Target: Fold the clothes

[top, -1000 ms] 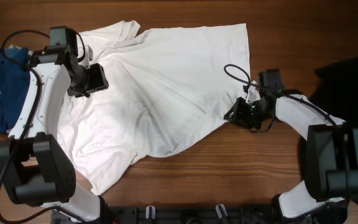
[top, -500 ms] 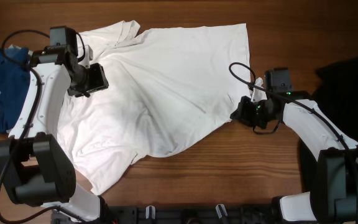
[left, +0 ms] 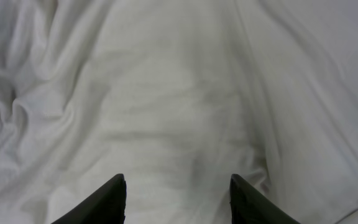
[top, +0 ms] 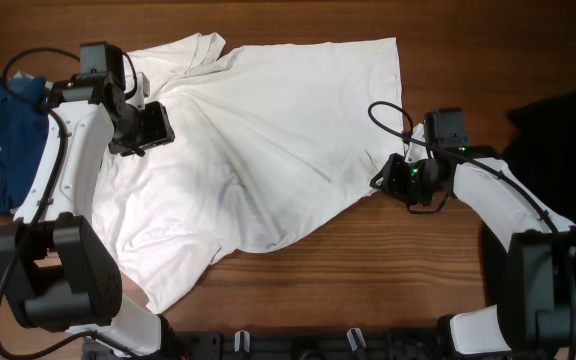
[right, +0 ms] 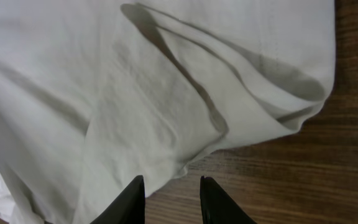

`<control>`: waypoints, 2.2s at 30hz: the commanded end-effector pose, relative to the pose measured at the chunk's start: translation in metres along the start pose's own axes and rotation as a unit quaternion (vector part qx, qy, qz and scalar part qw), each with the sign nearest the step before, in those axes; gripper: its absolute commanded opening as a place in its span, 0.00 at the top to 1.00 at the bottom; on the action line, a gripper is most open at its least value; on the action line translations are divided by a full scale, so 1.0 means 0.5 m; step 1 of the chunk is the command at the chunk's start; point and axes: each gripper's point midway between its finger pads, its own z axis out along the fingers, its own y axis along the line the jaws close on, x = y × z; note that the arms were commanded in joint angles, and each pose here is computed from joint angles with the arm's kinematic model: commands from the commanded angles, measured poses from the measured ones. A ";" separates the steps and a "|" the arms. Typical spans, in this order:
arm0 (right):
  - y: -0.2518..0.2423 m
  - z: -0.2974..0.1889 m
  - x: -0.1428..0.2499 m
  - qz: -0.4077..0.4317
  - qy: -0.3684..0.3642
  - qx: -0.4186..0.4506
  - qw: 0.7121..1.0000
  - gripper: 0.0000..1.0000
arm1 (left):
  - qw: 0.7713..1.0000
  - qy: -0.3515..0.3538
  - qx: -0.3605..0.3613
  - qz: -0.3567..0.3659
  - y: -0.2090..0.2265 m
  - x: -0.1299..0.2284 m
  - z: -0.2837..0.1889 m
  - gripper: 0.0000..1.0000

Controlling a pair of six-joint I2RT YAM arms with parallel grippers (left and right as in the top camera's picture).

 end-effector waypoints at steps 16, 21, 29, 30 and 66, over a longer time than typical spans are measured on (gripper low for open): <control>-0.009 0.039 -0.014 0.029 0.000 -0.002 1.000 0.78 | 1.000 -0.012 0.008 0.003 -0.007 -0.008 -0.015 0.47; 0.006 0.039 -0.029 0.021 -0.014 -0.018 1.000 0.96 | 1.000 -0.012 0.008 0.003 -0.007 -0.008 -0.015 0.47; 0.006 -0.059 -0.058 0.012 -0.089 0.008 0.996 0.96 | 1.000 -0.005 0.007 0.002 -0.005 -0.001 -0.014 0.47; -0.008 -0.078 -0.045 0.018 -0.092 0.032 0.995 0.96 | 1.000 -0.005 0.007 0.002 -0.005 -0.001 -0.014 0.47; -0.107 0.037 0.046 0.065 0.055 0.103 0.991 0.95 | 0.952 0.106 -0.149 -0.246 0.221 0.224 0.101 0.86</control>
